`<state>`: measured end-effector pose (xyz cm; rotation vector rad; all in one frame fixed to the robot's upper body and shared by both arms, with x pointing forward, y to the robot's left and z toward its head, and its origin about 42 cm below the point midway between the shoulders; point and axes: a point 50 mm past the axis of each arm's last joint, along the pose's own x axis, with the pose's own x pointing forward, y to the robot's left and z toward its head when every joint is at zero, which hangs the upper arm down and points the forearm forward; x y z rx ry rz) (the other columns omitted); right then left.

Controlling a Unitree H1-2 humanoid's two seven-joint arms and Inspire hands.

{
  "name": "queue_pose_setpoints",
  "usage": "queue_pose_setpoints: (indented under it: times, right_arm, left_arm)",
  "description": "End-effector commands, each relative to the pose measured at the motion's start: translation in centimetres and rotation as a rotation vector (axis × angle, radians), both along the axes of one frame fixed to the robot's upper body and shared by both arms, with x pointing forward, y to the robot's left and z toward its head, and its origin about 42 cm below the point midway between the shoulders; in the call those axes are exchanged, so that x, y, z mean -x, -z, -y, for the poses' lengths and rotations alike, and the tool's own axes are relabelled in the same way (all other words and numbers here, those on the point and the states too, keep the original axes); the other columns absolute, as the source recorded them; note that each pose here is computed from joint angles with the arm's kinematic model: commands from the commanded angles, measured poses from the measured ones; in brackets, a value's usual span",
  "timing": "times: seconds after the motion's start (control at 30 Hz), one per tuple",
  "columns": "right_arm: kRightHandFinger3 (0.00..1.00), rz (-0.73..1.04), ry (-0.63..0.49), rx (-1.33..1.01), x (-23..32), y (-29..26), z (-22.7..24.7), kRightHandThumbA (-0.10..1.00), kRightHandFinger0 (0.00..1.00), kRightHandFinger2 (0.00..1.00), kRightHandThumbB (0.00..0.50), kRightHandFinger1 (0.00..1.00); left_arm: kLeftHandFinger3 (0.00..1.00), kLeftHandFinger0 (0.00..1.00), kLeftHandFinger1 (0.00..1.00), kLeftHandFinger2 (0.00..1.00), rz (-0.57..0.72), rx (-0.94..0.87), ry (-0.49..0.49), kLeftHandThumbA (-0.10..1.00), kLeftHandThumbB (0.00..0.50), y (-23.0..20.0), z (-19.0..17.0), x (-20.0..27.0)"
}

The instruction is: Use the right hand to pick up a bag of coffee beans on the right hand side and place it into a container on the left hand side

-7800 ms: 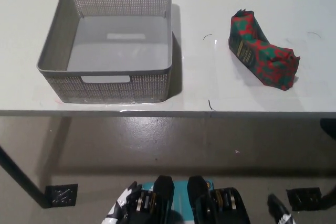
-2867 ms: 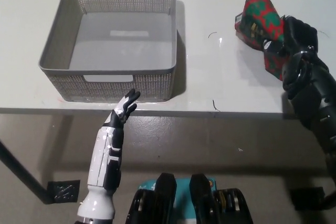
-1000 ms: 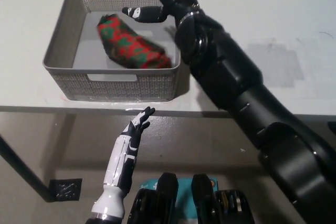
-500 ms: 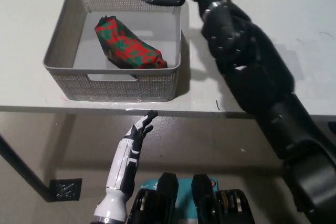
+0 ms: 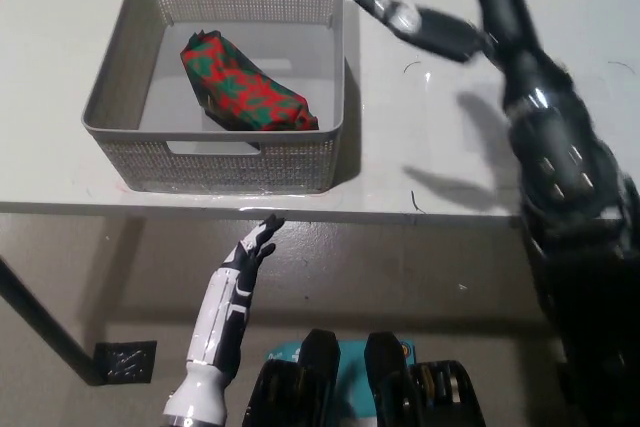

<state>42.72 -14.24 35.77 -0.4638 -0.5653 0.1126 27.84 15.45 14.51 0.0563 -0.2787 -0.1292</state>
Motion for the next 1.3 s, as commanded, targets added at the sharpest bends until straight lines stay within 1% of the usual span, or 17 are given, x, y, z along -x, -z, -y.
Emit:
queue_pose_setpoints:
  times: [0.0, 0.1, 0.17, 0.23, 0.3, 0.4, 0.47, 0.57, 0.6, 0.7, 0.73, 0.9, 0.93, 1.07, 1.13, 1.23, 1.27]
  right_arm:
    - [1.0, 0.302, -0.102, -0.26, 12.2, -3.5, 4.9, 1.0, 1.0, 1.0, 0.381, 1.0]
    - [1.0, 0.29, -0.097, -0.269, 14.1, -1.3, 5.3, 1.0, 1.0, 1.0, 0.321, 1.0]
    - [1.0, 0.268, -0.102, -0.286, 15.2, 0.0, 5.4, 1.0, 1.0, 1.0, 0.327, 1.0]
    - [1.0, 0.233, -0.09, -0.288, 16.5, 1.7, 5.4, 1.0, 1.0, 1.0, 0.355, 1.0]
    - [1.0, 0.191, -0.095, -0.286, 17.7, 3.3, 5.6, 1.0, 1.0, 1.0, 0.341, 1.0]
    - [1.0, 0.141, -0.072, -0.264, 18.7, 5.4, 5.7, 1.0, 1.0, 1.0, 0.326, 1.0]
    - [1.0, 0.084, -0.062, -0.263, 19.4, 7.3, 5.9, 1.0, 1.0, 1.0, 0.337, 1.0]
    - [1.0, 0.041, -0.056, -0.245, 20.3, 9.7, 5.9, 1.0, 1.0, 1.0, 0.297, 1.0]
    - [1.0, 0.022, -0.058, -0.237, 20.7, 10.6, 5.9, 1.0, 1.0, 1.0, 0.293, 1.0]
    - [1.0, -0.032, -0.078, -0.245, 21.3, 12.5, 5.8, 1.0, 1.0, 1.0, 0.295, 1.0]
    - [1.0, -0.044, -0.078, -0.25, 21.4, 12.9, 5.8, 1.0, 1.0, 1.0, 0.306, 1.0]
    - [1.0, -0.123, -0.064, -0.253, 22.1, 16.6, 5.4, 1.0, 1.0, 1.0, 0.337, 1.0]
    - [1.0, -0.13, -0.063, -0.253, 22.1, 17.2, 5.3, 1.0, 1.0, 1.0, 0.328, 1.0]
    - [1.0, -0.189, -0.054, -0.27, 21.9, 19.4, 5.1, 1.0, 1.0, 1.0, 0.353, 1.0]
    - [1.0, -0.212, -0.053, -0.278, 21.8, 20.4, 5.0, 1.0, 1.0, 1.0, 0.328, 1.0]
    - [1.0, -0.206, -0.035, -0.278, 21.5, 21.3, 5.1, 1.0, 1.0, 1.0, 0.312, 1.0]
    - [1.0, -0.205, -0.025, -0.273, 21.6, 21.5, 5.3, 1.0, 1.0, 1.0, 0.323, 1.0]
  left_arm:
    - [1.0, 1.0, 1.0, 1.0, 0.074, -0.005, -0.003, 1.0, 0.46, -1.1, -1.3, 0.7]
    - [1.0, 1.0, 1.0, 1.0, 0.065, -0.009, -0.012, 1.0, 0.465, -1.0, -1.6, 0.6]
    - [1.0, 1.0, 1.0, 1.0, 0.064, -0.014, -0.015, 1.0, 0.469, -0.9, -1.7, 0.6]
    - [1.0, 1.0, 1.0, 1.0, 0.069, -0.029, -0.024, 1.0, 0.478, -0.7, -2.0, 0.6]
    - [1.0, 1.0, 1.0, 1.0, 0.072, -0.046, -0.033, 1.0, 0.49, -0.6, -2.0, 0.6]
    - [1.0, 1.0, 1.0, 1.0, 0.086, -0.06, -0.036, 1.0, 0.489, -0.7, -2.3, 0.2]
    - [1.0, 1.0, 1.0, 1.0, 0.077, -0.057, -0.043, 1.0, 0.468, -0.4, -2.5, 0.2]
    - [1.0, 1.0, 1.0, 1.0, 0.07, -0.066, -0.049, 1.0, 0.439, 0.0, -2.8, 0.2]
    - [1.0, 1.0, 1.0, 1.0, 0.067, -0.066, -0.05, 1.0, 0.43, 0.1, -2.8, 0.2]
    - [1.0, 1.0, 1.0, 1.0, 0.052, -0.063, -0.054, 1.0, 0.426, 0.3, -3.0, 0.1]
    - [1.0, 1.0, 1.0, 1.0, 0.052, -0.063, -0.053, 1.0, 0.426, 0.3, -3.1, 0.1]
    - [1.0, 1.0, 1.0, 1.0, 0.054, -0.06, -0.054, 1.0, 0.45, 0.5, -3.3, 0.0]
    - [1.0, 1.0, 1.0, 1.0, 0.05, -0.056, -0.056, 1.0, 0.45, 0.5, -3.3, 0.1]
    - [1.0, 1.0, 1.0, 1.0, 0.042, -0.05, -0.05, 1.0, 0.442, 0.5, -3.3, -0.3]
    - [1.0, 1.0, 1.0, 1.0, 0.047, -0.053, -0.044, 1.0, 0.432, 0.7, -3.4, -0.7]
    - [1.0, 1.0, 1.0, 1.0, 0.052, -0.073, -0.044, 1.0, 0.435, 0.8, -3.5, -1.6]
    - [1.0, 1.0, 1.0, 1.0, 0.051, -0.077, -0.042, 1.0, 0.436, 0.8, -3.4, -1.7]
